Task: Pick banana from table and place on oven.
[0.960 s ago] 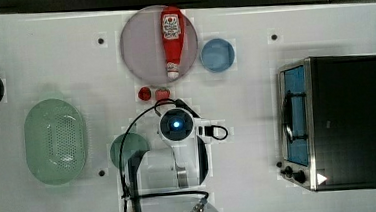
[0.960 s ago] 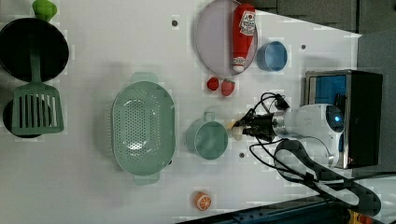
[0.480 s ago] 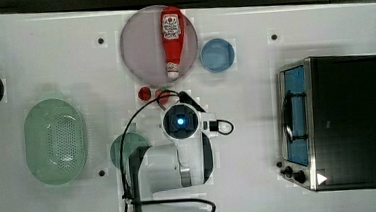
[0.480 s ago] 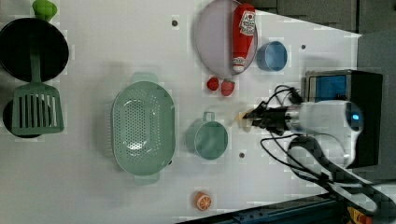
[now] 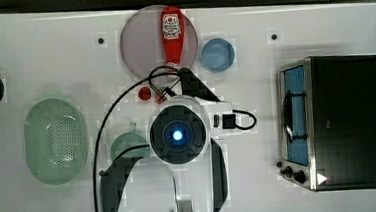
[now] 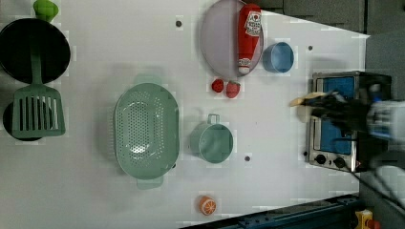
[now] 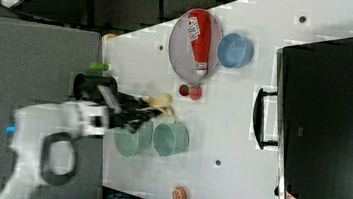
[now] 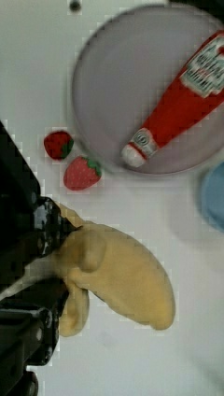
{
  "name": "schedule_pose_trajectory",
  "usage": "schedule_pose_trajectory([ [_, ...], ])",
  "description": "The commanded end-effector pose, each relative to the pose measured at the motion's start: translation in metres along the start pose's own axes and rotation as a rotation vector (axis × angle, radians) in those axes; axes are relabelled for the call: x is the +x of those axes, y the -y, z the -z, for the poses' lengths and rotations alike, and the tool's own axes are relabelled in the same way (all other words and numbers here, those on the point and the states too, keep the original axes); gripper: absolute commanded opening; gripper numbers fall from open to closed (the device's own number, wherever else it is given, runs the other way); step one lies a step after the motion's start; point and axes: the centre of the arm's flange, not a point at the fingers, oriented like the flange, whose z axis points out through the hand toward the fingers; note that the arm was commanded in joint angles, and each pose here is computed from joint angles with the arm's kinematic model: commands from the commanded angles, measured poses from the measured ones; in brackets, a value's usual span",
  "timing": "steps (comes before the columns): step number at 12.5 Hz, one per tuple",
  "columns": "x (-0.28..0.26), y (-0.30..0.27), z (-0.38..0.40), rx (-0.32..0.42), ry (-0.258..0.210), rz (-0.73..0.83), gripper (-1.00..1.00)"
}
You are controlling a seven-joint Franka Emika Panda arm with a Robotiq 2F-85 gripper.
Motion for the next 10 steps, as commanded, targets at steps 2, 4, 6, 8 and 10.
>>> schedule_pose_trajectory([
  [2,0.018,-0.004,0.08,-0.071,0.068,-0.06,-0.5],
  [4,0.031,-0.016,0.123,-0.107,0.101,-0.09,-0.5],
  [6,0.056,-0.029,0.152,-0.098,0.104,-0.107,-0.5],
  [8,0.089,-0.048,0.161,-0.071,0.097,-0.059,-0.5],
  [10,0.126,-0.077,0.153,-0.068,0.11,-0.007,-0.5],
])
